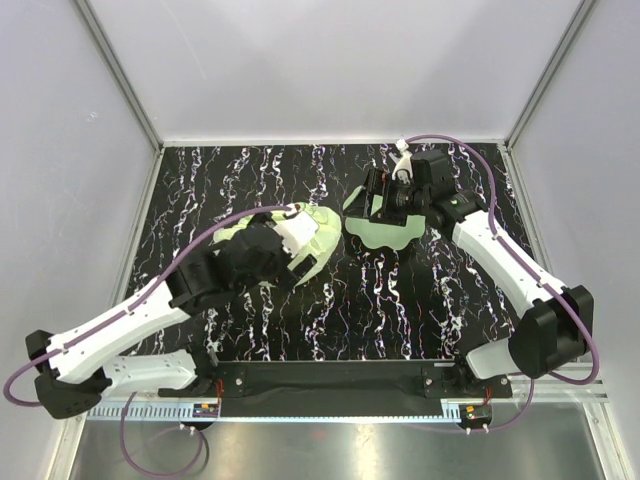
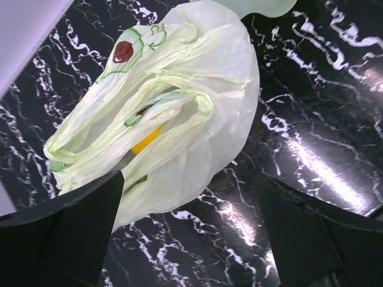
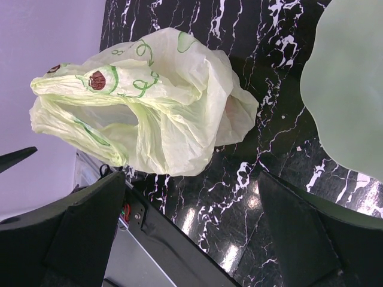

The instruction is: Untie the knot of the plastic bag and take out the fruit

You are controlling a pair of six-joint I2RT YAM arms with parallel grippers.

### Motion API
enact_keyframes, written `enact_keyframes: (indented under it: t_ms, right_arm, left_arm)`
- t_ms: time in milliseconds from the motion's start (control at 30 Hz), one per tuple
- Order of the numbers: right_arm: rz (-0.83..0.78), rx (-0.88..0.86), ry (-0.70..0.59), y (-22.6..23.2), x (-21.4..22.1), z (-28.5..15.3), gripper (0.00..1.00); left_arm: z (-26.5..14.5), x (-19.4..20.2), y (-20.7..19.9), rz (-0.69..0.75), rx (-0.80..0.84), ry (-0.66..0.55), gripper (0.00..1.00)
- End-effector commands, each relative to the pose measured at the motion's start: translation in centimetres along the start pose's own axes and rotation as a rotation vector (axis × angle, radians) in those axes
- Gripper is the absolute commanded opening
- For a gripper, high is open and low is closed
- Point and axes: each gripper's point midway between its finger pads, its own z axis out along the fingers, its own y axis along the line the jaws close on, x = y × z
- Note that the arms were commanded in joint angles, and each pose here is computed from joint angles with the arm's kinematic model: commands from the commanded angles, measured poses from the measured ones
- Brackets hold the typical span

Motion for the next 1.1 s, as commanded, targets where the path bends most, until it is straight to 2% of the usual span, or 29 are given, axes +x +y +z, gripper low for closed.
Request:
enact_keyframes:
  t_ms: [0,300,433,500,533,567,600,700,733,833,1067]
  right_arm:
    - [-0.022,-0.006,-0.001,0.1,0.1,0.3,1.00]
    - [-0.020,-0.003,-0.005,0.1,0.2,0.2,1.00]
    - [-0.016,-0.001,-0.003,-0.1,0.2,0.4,1.00]
    - [-0.013,-0.003,0.000,0.0,0.2,0.5,1.00]
    - [-0.012,-0.005,0.000,0.0,0.2,0.6,1.00]
    - [-0.009,-0.007,0.001,0.0,0.2,0.5,0.99]
    - [-0.010,-0.007,0.002,0.1,0.3,0.5,1.00]
    - [-0.017,-0.010,-0.005,0.1,0.3,0.2,1.00]
    - [-0.023,-0.012,-0.007,0.2,0.2,0.1,1.00]
    - [-0.048,-0.052,-0.003,1.1,0.1,-0.2,1.00]
    - [-0.165,-0.179,0.011,5.6,0.1,-0.8,0.99]
  left_arm:
    - [0.7,0.3,1.8,0.158,-0.112,0.029,0.99]
    - [3.7,1.2,1.7,0.362,-0.150,0.118,0.99]
    - [4.2,0.6,3.0,0.387,-0.249,0.112,0.99]
    - [4.7,-0.2,3.2,0.397,-0.268,0.072,0.95]
    - [5.1,0.4,3.3,0.414,-0.275,0.079,0.91]
    - [5.3,0.4,3.4,0.412,-0.287,0.078,0.82]
    - [5.3,0.2,3.8,0.403,-0.309,0.077,0.57]
    - [4.3,-1.6,5.0,0.283,-0.372,-0.012,0.04]
    - [3.1,-2.5,5.6,0.227,-0.386,-0.073,0.00]
    - [0.6,-3.7,6.9,0.033,-0.418,-0.221,0.00]
    - [-4.1,-1.2,9.6,-0.462,-0.445,-0.474,0.00]
